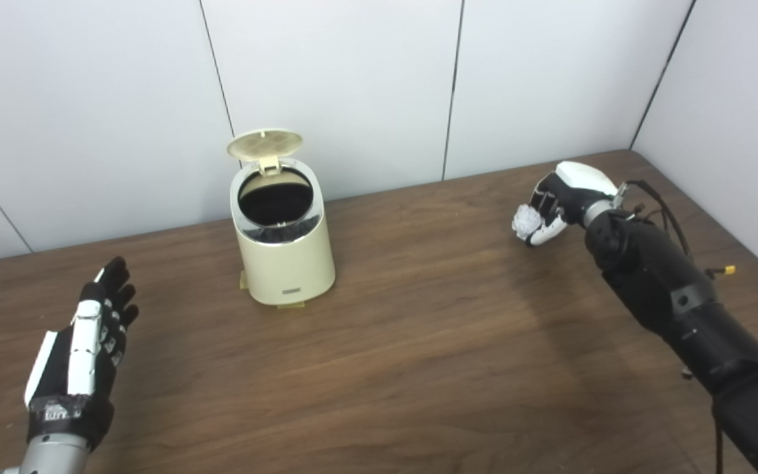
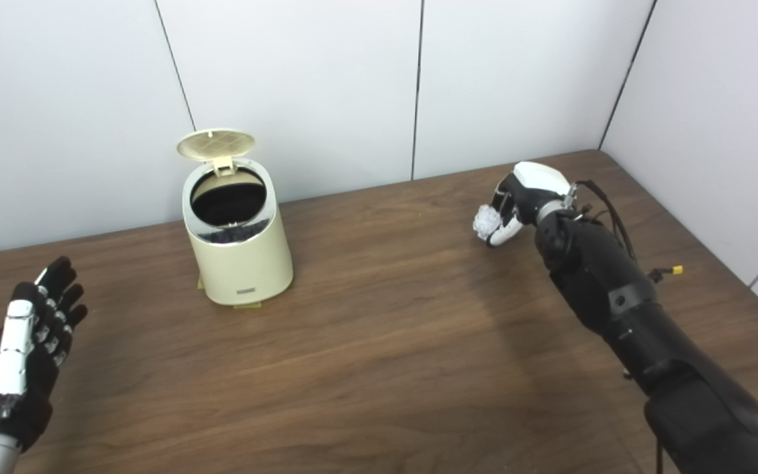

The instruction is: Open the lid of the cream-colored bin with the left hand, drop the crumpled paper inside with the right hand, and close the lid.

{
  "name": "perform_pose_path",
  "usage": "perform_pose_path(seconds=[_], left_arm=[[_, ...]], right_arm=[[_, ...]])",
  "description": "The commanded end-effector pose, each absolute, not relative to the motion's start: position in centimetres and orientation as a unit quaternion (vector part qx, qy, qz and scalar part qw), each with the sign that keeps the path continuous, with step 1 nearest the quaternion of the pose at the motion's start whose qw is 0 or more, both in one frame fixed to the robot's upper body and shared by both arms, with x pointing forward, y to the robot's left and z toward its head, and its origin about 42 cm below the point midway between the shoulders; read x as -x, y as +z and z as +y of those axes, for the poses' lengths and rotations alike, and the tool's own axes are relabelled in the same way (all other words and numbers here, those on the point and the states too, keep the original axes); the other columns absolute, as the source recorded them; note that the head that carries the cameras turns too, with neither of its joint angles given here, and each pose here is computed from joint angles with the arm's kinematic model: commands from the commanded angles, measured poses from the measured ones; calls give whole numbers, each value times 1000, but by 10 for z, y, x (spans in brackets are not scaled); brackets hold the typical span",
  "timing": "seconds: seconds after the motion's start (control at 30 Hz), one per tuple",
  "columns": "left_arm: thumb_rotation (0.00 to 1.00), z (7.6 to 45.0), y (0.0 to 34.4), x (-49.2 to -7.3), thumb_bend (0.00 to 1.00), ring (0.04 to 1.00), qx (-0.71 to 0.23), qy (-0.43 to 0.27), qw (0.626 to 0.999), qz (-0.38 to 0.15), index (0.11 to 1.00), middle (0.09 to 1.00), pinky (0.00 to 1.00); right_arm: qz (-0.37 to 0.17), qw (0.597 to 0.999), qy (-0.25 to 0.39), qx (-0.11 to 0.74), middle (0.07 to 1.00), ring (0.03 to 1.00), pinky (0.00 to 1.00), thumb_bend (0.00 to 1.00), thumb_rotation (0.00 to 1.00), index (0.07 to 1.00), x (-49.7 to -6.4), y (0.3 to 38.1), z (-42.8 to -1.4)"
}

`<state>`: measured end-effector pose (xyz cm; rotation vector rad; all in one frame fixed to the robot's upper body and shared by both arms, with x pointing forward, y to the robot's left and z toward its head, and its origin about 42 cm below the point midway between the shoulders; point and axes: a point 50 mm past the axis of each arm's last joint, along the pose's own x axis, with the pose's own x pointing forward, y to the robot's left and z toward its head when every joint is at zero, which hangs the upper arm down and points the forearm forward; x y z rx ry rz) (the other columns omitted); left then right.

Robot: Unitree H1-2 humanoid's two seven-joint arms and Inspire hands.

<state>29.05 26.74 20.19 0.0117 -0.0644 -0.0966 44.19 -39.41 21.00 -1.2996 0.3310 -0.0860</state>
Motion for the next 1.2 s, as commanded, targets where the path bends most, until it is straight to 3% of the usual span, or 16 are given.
perform_pose_path(seconds=[0.0, 0.6, 0.97, 1.17], left_arm=[[971, 267, 217, -292, 519, 1000, -12, -52, 996, -65, 1000, 1000, 1000], [1000, 266, 210, -289, 543, 1000, -23, -55, 997, -48, 1000, 1000, 1000], [987, 259, 199, -288, 543, 999, -14, -60, 997, -47, 1000, 999, 1000], [998, 255, 194, -284, 542, 997, -16, -61, 997, -42, 1000, 998, 1000]], right_arm=[[121, 777, -60, 615, 501, 419, 464, 519, 0, 504, -450, 235, -396], [40, 774, -66, 628, 526, 403, 461, 516, 0, 493, -440, 234, -377], [-76, 786, -79, 609, 515, 409, 494, 517, 0, 493, -415, 272, -335], [-138, 798, -87, 581, 498, 384, 413, 514, 0, 527, -406, 292, -312]])
